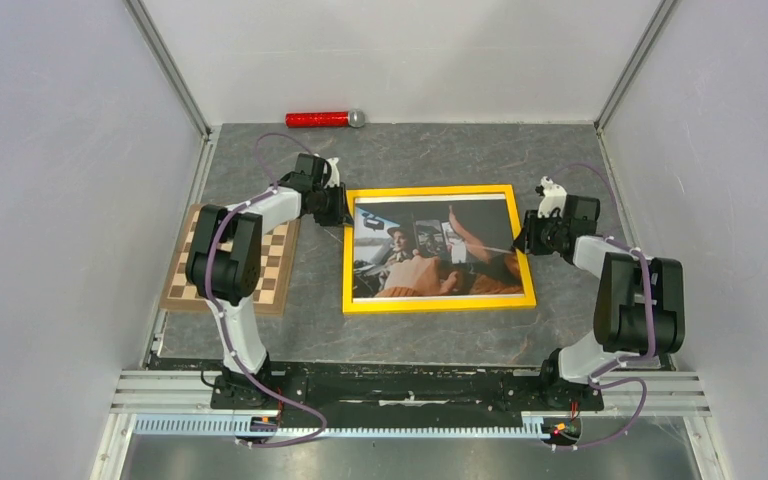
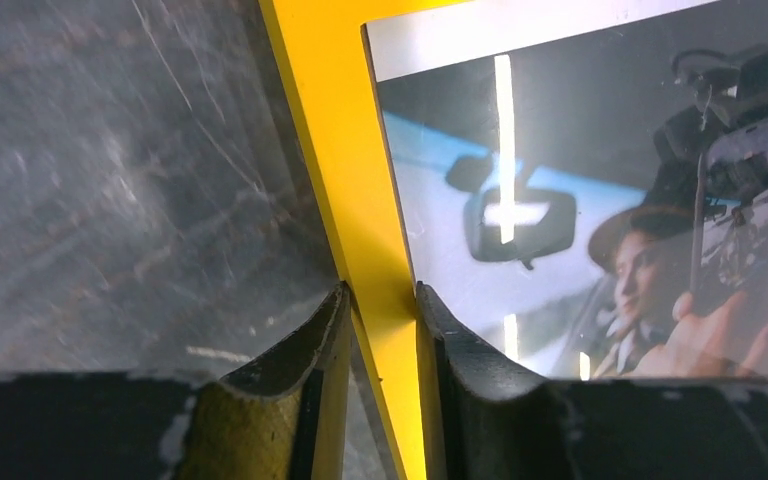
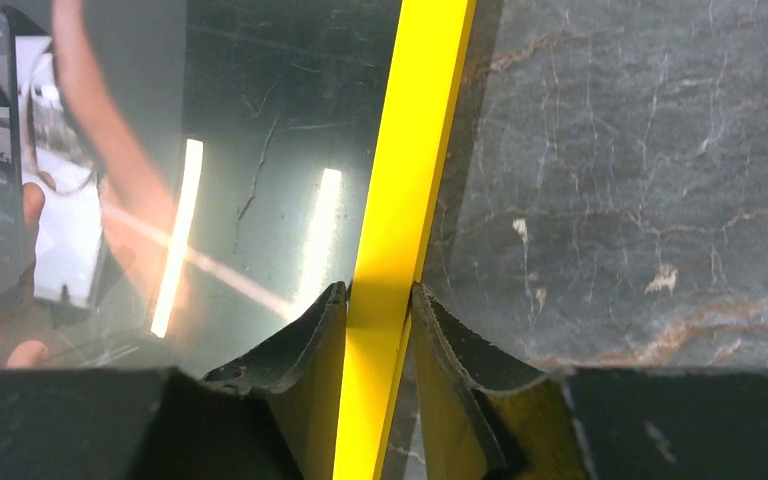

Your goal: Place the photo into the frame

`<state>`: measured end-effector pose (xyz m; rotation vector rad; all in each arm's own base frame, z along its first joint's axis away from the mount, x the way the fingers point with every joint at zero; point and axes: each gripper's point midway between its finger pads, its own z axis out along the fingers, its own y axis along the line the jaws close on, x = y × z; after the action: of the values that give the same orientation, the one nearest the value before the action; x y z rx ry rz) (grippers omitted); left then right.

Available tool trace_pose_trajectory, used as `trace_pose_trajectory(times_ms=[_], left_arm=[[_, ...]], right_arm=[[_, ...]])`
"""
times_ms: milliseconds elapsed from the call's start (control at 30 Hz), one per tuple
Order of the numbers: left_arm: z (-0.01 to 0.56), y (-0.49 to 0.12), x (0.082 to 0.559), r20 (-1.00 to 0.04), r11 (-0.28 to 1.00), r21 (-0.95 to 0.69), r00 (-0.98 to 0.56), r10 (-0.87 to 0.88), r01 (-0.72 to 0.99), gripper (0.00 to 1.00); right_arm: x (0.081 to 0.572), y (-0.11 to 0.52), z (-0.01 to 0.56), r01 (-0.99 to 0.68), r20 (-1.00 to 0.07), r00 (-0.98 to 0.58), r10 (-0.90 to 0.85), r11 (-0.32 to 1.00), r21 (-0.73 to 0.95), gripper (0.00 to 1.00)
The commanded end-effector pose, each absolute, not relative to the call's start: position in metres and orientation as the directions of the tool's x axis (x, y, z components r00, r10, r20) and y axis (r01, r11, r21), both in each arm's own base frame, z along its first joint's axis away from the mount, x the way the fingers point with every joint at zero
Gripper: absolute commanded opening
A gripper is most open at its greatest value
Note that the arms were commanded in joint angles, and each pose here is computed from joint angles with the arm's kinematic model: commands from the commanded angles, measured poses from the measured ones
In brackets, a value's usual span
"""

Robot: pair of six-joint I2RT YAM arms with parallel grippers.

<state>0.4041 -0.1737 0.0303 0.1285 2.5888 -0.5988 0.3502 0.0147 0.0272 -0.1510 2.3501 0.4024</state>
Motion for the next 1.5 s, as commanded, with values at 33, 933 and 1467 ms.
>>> trace_pose_trajectory(times_ms=[33,933,1467], left_arm=[[0.060,-0.190,0.458,-0.581,0.888,-0.398,-0.812,-0.050,0.230,0.34],[0.202,-0.144,0.435,-0.805,0.881,-0.306,-0.592,-0.036,0.362,0.79],[0.246,-0.073,0.348,-0.947,0.966,-0.042,-0.319,0.044,0.257,0.95]], right_arm=[[0.393,0.034,0.056,-0.292,-0.769,-0.639,0.027,0.916,0.274,0.32],[0.406,-0.011,0.182,-0.197,-0.920,-0.366,-0.138,0.978,-0.069,0.98],[0.341,-0.040,0.196,-0.010,-0.926,-0.363,-0.109,0.994,-0.113,0.98]])
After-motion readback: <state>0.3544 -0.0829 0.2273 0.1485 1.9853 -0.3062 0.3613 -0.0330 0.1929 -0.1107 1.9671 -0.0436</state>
